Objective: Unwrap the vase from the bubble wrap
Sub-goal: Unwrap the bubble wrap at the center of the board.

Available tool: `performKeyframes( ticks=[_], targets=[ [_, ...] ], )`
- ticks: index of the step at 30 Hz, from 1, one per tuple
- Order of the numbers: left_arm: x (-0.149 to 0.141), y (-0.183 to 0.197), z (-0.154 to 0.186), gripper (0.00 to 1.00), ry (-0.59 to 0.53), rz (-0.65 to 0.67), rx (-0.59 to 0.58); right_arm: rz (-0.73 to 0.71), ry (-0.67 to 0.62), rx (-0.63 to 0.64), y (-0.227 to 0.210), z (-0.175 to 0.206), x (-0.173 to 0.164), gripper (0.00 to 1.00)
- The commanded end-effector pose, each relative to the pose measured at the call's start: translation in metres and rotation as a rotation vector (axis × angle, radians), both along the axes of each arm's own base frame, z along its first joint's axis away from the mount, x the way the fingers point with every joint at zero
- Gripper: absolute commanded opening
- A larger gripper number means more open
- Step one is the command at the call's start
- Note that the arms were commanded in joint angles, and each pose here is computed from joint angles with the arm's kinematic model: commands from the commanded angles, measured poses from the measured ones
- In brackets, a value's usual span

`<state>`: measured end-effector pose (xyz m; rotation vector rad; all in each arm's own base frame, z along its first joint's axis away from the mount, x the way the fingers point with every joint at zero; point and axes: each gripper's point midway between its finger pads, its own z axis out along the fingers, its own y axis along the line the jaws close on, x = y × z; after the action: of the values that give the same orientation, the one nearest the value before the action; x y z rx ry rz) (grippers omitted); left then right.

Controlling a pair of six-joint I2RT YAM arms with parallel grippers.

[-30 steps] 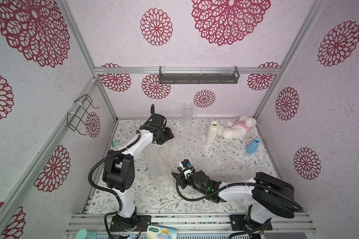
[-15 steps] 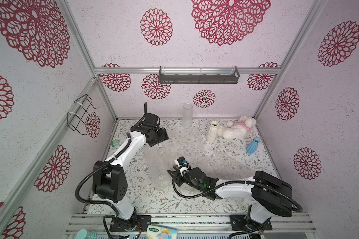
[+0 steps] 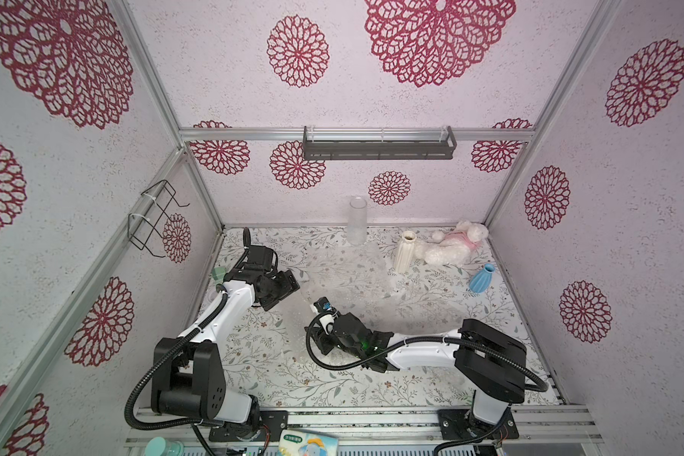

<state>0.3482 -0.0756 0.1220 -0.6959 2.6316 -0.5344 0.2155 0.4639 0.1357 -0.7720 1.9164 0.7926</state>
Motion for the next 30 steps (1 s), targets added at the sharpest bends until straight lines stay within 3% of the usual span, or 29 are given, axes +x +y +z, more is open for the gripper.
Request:
performKeyframes(
  ticks=[1, 8, 13, 21, 30],
  targets=[
    [0.007, 0.003, 0.014, 0.85, -0.072, 0.026, -0.021, 0.000, 0.010, -0.004, 0.009, 0.006, 0.001, 0.42],
    [0.003, 0.003, 0.007, 0.85, -0.070, 0.028, -0.029, -0.070, 0.009, -0.052, 0.015, 0.000, 0.016, 0.41],
    [0.002, 0.001, 0.006, 0.85, -0.073, 0.024, -0.041, -0.129, 0.000, -0.059, 0.014, 0.000, 0.026, 0.34],
    [0.002, -0.002, 0.003, 0.84, -0.074, 0.019, -0.050, -0.167, -0.003, -0.028, 0.008, 0.008, 0.037, 0.00],
    [-0.001, -0.014, 0.001, 0.84, -0.070, -0.002, -0.038, -0.174, 0.005, 0.062, -0.003, 0.029, 0.038, 0.00]
  ],
)
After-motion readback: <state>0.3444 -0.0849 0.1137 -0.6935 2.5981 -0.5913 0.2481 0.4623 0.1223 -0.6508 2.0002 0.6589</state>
